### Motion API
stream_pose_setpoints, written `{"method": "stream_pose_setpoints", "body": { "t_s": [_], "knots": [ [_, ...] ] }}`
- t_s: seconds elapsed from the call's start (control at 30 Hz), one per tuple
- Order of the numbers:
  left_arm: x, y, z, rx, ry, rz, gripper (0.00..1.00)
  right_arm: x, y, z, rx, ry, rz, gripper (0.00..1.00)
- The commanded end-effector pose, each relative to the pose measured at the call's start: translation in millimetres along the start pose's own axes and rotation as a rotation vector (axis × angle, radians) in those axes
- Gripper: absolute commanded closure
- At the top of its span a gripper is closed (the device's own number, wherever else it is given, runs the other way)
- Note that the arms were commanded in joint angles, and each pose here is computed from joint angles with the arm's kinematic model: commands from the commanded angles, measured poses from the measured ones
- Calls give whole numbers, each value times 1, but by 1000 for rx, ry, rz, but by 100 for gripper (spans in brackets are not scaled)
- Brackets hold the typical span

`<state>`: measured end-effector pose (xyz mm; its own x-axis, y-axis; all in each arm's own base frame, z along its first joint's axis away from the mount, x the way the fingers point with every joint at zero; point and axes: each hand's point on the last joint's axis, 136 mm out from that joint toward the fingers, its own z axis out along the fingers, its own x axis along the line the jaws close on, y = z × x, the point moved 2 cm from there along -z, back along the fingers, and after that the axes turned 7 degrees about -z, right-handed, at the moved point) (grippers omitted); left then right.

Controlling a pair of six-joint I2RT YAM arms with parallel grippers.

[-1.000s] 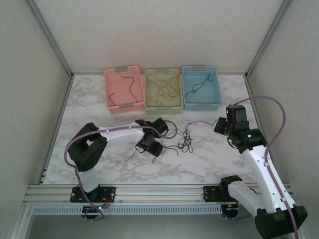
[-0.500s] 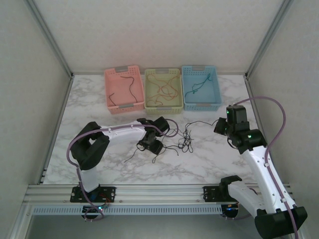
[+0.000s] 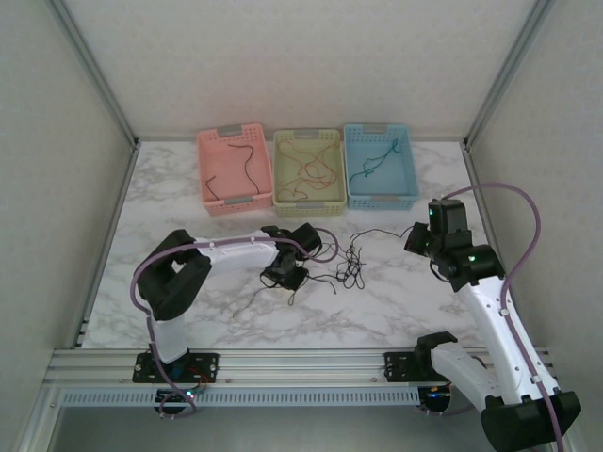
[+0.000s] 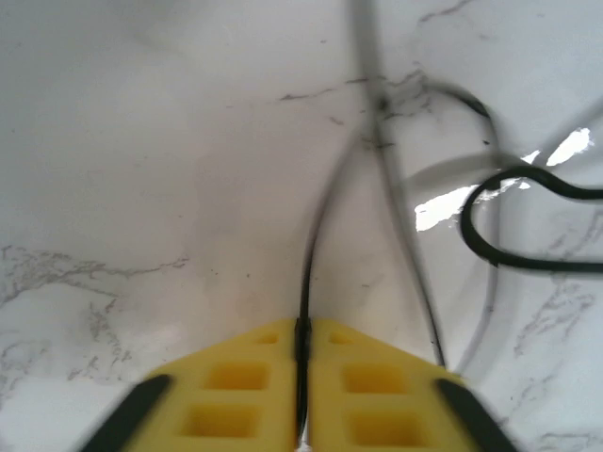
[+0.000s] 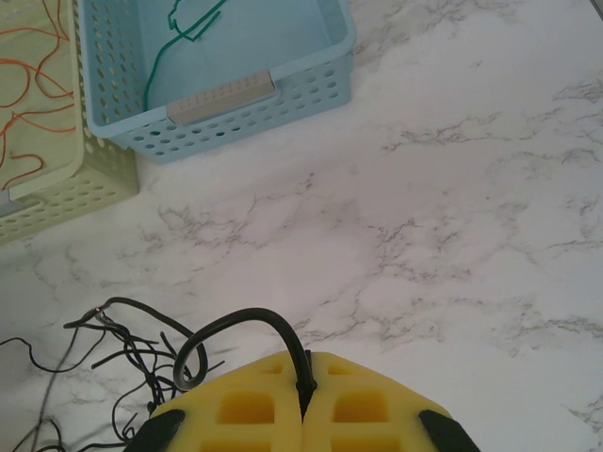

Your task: Untangle the cables

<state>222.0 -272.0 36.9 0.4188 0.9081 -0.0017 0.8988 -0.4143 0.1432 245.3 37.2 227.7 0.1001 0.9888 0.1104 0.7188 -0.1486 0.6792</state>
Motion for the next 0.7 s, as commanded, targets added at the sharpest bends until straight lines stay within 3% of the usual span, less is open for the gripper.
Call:
{"method": "stream_pose_setpoints", "body": {
  "t_s": [0.0,0.13,0.27,0.5,0.67],
  "knots": [
    [23,-7,-16,-27,97,-32,100,-1,1,-1,-17,7,-7,100],
    [38,5,-77,-196,107,-106,100,-2,0,0,-15,1,-10,100],
    [77,-2,-163,-383,155,-205,100,-9,0,1,-17,-44,-9,100],
    [192,-68,-306,-722,266,-533,100,-24,1,4,-15,-139,-3,100],
    [232,-111,-377,-900,394,-648,100,-29,3,10,-6,-181,-7,100]
  ]
}}
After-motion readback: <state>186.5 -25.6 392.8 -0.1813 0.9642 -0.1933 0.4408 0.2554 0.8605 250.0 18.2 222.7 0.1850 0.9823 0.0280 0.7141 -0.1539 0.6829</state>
